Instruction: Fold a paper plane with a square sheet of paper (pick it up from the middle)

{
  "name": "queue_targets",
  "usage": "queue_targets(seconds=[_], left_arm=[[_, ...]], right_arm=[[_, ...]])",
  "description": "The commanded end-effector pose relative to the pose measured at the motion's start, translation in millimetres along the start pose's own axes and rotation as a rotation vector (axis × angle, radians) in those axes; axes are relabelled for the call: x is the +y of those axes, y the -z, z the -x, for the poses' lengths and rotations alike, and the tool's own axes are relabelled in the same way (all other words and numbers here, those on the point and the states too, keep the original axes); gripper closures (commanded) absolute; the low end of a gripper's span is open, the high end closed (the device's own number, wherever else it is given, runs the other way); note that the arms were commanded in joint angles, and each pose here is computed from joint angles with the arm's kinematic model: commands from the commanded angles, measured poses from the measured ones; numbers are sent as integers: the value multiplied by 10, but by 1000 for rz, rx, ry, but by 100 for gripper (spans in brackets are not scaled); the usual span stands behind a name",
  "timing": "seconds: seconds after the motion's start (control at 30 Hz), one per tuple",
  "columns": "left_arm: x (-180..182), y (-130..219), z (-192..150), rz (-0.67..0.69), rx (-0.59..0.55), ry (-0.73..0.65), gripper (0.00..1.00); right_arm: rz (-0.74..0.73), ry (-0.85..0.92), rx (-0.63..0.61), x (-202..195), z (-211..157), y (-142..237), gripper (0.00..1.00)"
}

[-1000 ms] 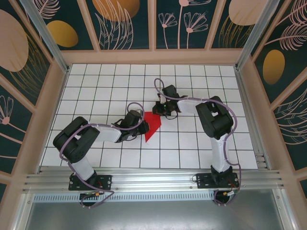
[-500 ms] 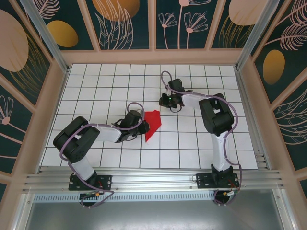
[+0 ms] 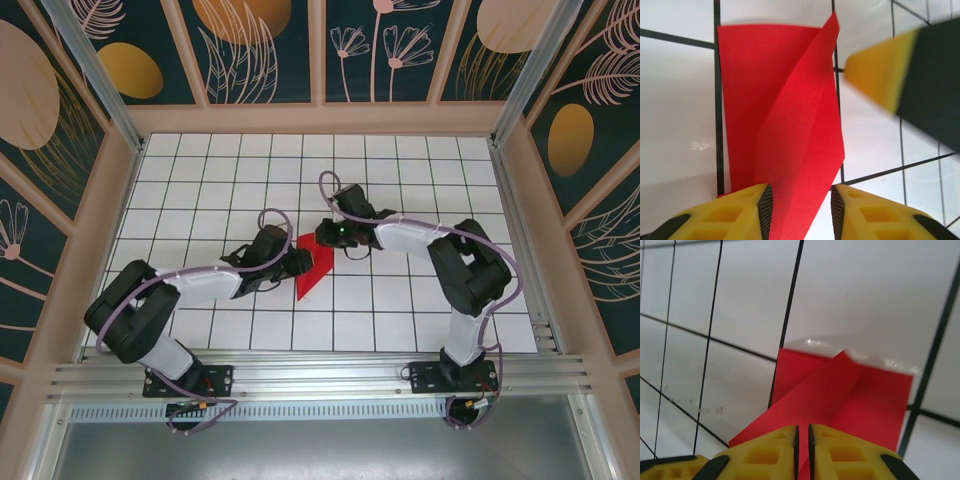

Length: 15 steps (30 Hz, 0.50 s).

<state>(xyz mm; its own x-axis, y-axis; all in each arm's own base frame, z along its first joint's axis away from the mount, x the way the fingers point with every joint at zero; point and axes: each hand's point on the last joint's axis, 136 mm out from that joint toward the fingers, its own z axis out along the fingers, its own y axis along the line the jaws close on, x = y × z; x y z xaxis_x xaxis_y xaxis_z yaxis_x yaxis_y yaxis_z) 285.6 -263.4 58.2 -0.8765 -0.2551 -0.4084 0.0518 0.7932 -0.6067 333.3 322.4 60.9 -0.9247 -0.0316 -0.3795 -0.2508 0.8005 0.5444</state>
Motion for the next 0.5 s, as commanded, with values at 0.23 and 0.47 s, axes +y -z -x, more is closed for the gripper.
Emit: queue_targets(seconds=[0.23, 0.47], left_arm=[[316, 95, -124, 14, 5, 118, 59], [187, 7, -192, -75, 59, 125, 59]], right_arm=[[27, 1, 37, 131, -114, -219, 80], [39, -16, 54, 112, -163, -285, 80]])
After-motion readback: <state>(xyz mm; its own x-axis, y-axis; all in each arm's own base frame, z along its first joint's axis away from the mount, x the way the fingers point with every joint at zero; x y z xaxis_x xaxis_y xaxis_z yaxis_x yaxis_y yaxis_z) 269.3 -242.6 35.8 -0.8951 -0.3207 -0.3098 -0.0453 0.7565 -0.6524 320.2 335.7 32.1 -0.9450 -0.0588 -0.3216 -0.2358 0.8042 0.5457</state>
